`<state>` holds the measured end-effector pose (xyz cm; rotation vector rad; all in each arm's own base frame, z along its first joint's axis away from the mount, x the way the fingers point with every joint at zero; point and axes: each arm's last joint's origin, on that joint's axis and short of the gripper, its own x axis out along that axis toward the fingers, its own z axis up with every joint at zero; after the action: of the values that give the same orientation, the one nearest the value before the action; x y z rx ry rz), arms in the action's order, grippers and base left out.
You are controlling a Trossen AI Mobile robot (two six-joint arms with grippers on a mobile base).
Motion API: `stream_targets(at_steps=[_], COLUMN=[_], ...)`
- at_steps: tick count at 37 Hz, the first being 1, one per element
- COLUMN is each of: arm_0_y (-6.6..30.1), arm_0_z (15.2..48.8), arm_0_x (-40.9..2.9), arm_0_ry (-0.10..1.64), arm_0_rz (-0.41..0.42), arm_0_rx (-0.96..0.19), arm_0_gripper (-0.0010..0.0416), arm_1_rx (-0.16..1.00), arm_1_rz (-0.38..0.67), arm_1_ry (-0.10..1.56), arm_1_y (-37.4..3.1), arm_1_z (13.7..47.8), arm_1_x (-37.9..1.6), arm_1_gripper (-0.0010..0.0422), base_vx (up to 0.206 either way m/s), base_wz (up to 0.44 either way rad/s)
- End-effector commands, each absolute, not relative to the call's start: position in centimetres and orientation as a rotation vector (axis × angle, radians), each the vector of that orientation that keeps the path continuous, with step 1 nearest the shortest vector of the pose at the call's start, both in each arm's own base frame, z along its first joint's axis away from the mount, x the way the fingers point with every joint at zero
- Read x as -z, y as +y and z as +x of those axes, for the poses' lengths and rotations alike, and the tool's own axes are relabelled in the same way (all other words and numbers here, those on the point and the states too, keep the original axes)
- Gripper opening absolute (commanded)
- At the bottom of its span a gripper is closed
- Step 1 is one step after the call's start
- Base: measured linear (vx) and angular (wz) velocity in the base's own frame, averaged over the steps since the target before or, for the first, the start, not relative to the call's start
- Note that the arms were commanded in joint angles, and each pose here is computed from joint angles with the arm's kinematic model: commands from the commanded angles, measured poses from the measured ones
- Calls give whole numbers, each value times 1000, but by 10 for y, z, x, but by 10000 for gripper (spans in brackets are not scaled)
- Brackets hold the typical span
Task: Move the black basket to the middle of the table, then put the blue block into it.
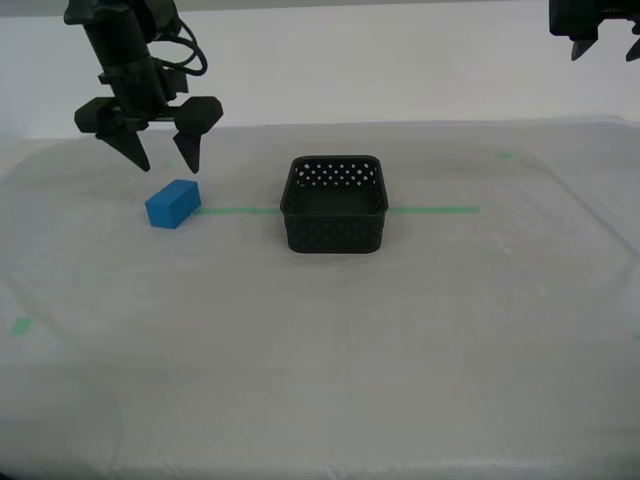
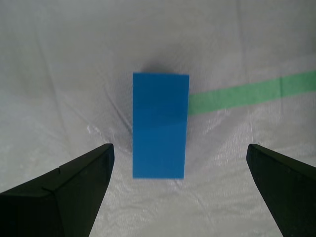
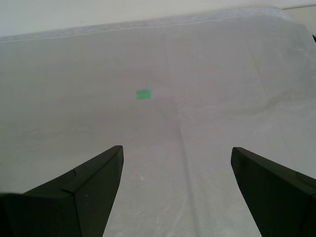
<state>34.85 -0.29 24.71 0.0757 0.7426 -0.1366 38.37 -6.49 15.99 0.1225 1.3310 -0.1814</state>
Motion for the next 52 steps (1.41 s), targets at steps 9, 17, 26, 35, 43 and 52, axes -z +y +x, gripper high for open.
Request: stream_targets(at_steps=[9,17,26,35,43,52], arm_0_y=[-2,-2,-3,-3,-2,-2], arm_0_z=[349,349,349,349,349,349], arm_0_x=[-248,-247,-247,-247,-247,-247], arm_0_ry=[740,741,741,741,741,741], arm_0_rz=[79,79,79,79,79,79], arm_0_rx=[134,134,134,134,134,134], arm_0_gripper=[302,301,314,297,310,308], arm_1_rx=[172,183,211,217,218,215], arm_1_rz=[147,165,192,199,199,196], arm_1_ry=[1379,1432,1438,1446,1449,1450], arm_1_y=[-67,-67,-67,-67,-67,-67], arm_1_z=[402,404,403,402,402,402], arm_1_x=[-133,-111,-110,-108,-108,-108], arm_1_gripper=[368,369,369,359,276,150], base_vx=[0,0,0,0,0,0], base_wz=[0,0,0,0,0,0])
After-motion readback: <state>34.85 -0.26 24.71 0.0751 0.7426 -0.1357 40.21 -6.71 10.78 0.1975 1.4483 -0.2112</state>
